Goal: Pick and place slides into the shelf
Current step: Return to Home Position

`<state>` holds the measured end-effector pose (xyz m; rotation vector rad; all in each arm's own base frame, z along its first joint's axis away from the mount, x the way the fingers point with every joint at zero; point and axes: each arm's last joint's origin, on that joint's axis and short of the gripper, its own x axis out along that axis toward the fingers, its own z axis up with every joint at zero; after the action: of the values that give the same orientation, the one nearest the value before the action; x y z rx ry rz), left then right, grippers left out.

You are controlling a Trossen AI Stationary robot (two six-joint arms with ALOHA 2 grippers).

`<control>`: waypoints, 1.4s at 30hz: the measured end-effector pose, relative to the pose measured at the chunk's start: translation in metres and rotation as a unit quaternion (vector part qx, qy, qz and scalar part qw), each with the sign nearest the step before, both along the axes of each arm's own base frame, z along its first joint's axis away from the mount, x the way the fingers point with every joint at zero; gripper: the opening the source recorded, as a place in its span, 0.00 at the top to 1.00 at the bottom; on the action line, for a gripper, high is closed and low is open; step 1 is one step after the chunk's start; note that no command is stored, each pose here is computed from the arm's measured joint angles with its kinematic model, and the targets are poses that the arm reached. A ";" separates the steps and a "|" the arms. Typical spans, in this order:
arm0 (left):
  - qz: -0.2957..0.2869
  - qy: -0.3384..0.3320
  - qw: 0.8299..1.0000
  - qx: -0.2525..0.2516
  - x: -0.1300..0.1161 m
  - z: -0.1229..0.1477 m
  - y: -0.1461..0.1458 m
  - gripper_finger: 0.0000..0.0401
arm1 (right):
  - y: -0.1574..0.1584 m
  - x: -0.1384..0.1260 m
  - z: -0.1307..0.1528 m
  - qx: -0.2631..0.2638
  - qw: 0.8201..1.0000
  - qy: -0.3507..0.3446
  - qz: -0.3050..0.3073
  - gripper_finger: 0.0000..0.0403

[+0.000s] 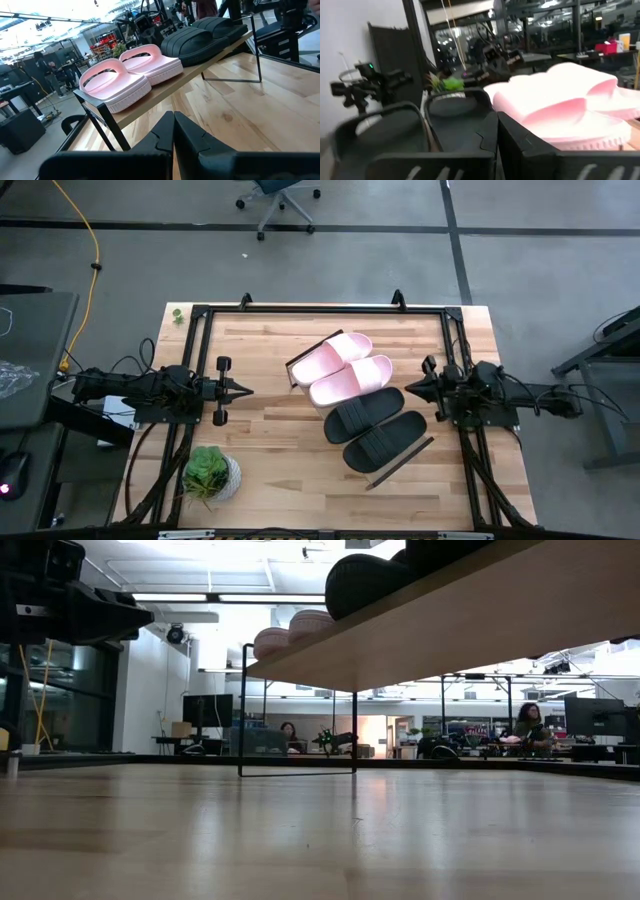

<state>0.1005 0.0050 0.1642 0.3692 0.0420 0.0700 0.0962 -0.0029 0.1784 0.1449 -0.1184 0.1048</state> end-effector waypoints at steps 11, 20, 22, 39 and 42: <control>0.000 0.000 1.000 0.000 0.000 0.000 0.000 1.00 | -0.005 0.000 -0.008 0.001 0.999 0.040 -0.014 1.00; 0.000 0.000 1.000 0.000 0.000 0.000 0.000 1.00 | -0.009 0.000 -0.010 0.018 0.995 0.050 -0.079 1.00; 0.000 0.000 1.000 0.000 0.000 0.000 0.000 1.00 | -0.009 0.000 -0.010 0.020 0.995 0.050 -0.081 1.00; 0.000 0.000 1.000 0.000 0.000 0.000 0.000 1.00 | -0.009 0.000 -0.010 0.020 0.995 0.051 -0.081 1.00; 0.000 0.000 1.000 0.000 0.000 0.000 0.000 1.00 | -0.009 0.000 -0.010 0.020 0.995 0.051 -0.081 1.00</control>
<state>0.1005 0.0049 0.1642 0.3688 0.0416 0.0691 0.0967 -0.0119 0.1685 0.1799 -0.0292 -0.0675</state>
